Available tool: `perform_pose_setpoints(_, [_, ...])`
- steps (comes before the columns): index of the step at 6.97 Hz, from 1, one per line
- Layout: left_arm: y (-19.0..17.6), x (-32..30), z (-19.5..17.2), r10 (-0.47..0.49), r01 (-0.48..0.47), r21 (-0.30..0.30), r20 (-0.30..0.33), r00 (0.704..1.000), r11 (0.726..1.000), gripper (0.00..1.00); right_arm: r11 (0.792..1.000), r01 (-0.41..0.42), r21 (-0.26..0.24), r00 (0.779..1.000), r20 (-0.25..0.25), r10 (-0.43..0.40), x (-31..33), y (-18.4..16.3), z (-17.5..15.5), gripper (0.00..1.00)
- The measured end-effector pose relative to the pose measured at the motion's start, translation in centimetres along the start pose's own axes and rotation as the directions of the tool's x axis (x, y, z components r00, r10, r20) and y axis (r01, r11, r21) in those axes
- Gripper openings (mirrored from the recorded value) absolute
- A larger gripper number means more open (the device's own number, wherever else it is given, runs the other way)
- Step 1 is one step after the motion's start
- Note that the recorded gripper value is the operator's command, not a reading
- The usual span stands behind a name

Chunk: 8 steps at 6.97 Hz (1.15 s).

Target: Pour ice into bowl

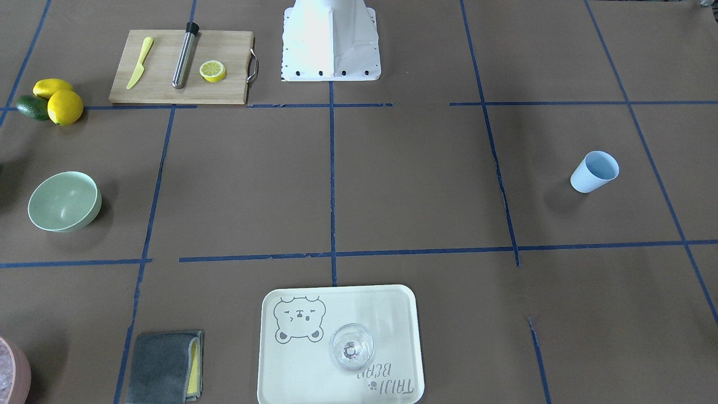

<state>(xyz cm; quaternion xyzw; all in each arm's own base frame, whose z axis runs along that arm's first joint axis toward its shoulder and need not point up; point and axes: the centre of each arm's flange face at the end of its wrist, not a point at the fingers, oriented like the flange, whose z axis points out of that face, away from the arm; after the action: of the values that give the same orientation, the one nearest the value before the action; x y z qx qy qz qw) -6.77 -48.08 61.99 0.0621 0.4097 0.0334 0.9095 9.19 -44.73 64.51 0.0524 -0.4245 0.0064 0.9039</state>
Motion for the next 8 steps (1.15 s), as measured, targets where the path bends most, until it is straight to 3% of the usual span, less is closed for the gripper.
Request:
perform_pose_setpoints(3, [-0.9, 0.9, -0.8, 0.030, -0.030, 0.025, 0.007, 1.000, 0.999, 1.00, 1.000, 0.018, -0.001, 1.000, -0.013, -0.018, -0.5, -0.6, 0.1, 1.00])
perform_pose_setpoints(4, [-2.0, 2.6, -2.3, 0.073, -0.074, 0.069, 0.013, 0.997, 0.995, 1.00, 0.999, 0.050, -0.003, 0.999, -0.014, -0.050, -1.8, -1.6, 0.3, 1.00])
perform_pose_setpoints(6, [-4.9, 7.7, -6.3, 0.185, -0.190, 0.206, 0.041, 0.982, 0.960, 1.00, 0.994, 0.112, 0.005, 0.994, 0.010, -0.112, -4.8, -5.4, 0.5, 1.00])
perform_pose_setpoints(8, [-5.1, 11.1, -6.2, 0.230, -0.245, 0.305, 0.086, 0.969, 0.920, 1.00, 0.997, 0.066, -0.043, 0.994, 0.094, -0.062, -8.0, -5.9, 3.4, 1.00])
